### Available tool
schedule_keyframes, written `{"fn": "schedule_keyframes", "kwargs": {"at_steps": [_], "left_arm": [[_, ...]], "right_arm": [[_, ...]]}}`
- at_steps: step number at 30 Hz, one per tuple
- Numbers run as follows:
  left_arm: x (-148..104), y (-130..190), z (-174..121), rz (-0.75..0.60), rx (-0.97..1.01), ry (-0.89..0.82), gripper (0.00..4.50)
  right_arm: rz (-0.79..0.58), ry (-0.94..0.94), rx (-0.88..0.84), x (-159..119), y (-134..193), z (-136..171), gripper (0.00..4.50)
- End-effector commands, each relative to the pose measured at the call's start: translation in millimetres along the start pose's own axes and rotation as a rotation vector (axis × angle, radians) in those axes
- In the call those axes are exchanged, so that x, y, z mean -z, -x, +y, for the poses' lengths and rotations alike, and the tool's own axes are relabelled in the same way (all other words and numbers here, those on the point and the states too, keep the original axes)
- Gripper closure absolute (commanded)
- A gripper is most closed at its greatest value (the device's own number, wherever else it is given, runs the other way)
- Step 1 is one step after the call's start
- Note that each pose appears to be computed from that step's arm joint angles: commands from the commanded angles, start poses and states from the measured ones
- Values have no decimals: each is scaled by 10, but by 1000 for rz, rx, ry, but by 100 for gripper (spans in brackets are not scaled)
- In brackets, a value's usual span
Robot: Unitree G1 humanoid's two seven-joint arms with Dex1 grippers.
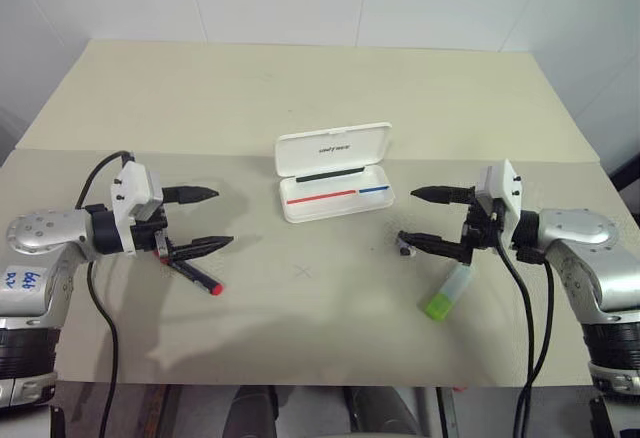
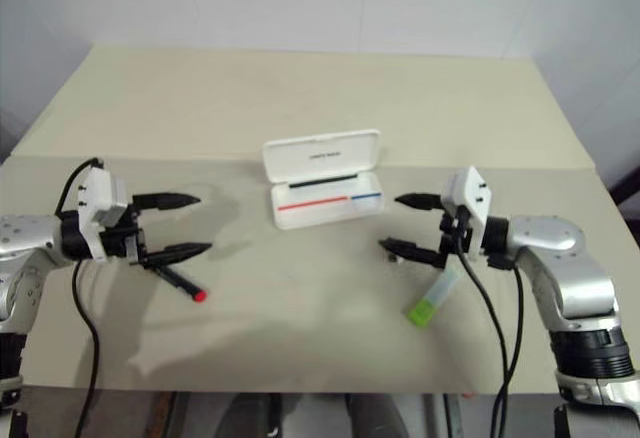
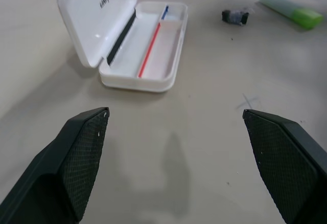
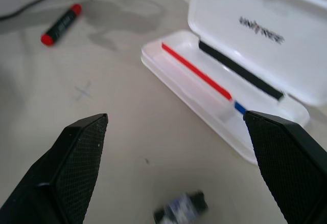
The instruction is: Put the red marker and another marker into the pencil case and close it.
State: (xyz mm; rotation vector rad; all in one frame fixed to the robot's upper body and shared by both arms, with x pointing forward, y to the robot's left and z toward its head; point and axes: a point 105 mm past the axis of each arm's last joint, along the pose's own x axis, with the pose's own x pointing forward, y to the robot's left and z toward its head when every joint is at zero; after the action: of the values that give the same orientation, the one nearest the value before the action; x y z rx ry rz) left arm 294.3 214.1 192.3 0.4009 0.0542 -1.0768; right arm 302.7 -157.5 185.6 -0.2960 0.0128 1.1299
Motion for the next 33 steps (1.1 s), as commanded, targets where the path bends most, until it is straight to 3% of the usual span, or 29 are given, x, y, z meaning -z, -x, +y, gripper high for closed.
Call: {"fn": "schedule_keyframes", "kwargs": {"at_steps": [1, 15, 22, 33], "left_arm": [[-67, 4, 31, -10, 10, -34, 4], [-159, -365, -7, -96, 119, -75, 4], [-106, -747, 84, -67, 181, -107, 4], [-67, -1152, 73, -71, 311, -142, 4]], "right_arm": [[-37, 30, 5, -102, -9, 28, 0], [-64, 0, -17, -145, -106, 124, 0], [-39, -40, -132, -66, 59, 342, 0], [-82, -74, -71, 15, -45, 423, 0]]}}
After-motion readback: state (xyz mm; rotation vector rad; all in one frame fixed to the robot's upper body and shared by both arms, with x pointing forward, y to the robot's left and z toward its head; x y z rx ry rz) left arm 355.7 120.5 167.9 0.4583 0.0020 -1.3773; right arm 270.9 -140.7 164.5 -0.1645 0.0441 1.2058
